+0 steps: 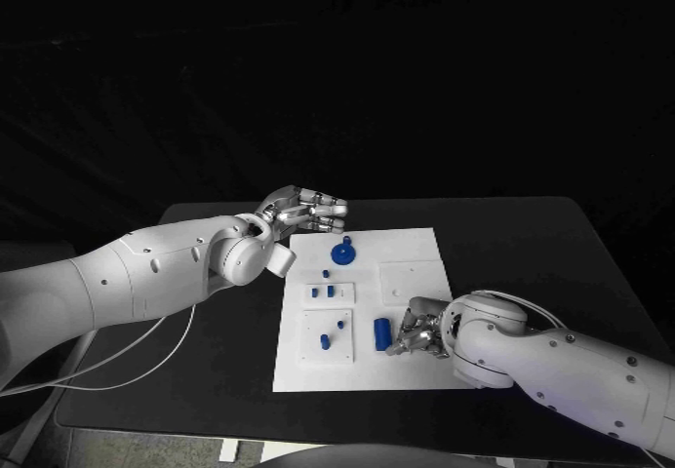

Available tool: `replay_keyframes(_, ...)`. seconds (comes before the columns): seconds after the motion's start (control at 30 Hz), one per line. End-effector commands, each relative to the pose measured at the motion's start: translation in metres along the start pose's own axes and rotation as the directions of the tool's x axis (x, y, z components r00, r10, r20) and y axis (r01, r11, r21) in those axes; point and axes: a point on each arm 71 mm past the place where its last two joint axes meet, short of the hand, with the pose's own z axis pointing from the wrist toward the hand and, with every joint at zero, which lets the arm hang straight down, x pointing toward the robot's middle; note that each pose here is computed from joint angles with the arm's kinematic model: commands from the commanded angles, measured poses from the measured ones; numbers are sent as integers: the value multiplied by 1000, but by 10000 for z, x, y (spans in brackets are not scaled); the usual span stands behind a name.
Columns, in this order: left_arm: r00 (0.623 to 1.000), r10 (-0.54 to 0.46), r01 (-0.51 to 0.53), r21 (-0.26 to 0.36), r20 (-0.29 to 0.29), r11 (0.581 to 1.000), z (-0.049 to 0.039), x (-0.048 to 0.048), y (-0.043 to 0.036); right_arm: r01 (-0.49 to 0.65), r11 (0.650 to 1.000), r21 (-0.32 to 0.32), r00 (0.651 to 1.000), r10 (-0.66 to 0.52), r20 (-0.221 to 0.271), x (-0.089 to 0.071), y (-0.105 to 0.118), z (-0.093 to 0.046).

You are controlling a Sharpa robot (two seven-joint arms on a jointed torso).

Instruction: Assemble the parts on the task board

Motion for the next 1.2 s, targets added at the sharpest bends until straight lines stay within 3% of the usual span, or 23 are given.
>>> replay_keyframes(0.03,1000,-3,3,4,-24,1000,3,29,-6,16,999,34,1000,-15,-18,47,-83,24)
replay_keyframes(0.47,1000,-2,2,1,-26,1000,-3,16,-2,-2,1000,31,1000,2,1,30,-127,0)
replay_keyframes(0.73,1000,0,0,-1,-20,1000,-13,-5,0,-49,999,4,998,49,28,-35,-184,-135)
replay_keyframes(1.0,1000,1,-1,2,-15,1000,-19,-20,-1,-105,994,-17,989,106,108,-345,-261,-322)
replay_keyframes(1.2,1000,2,-2,12,-12,1000,-29,-25,-9,-133,991,27,974,126,191,-685,-513,-418)
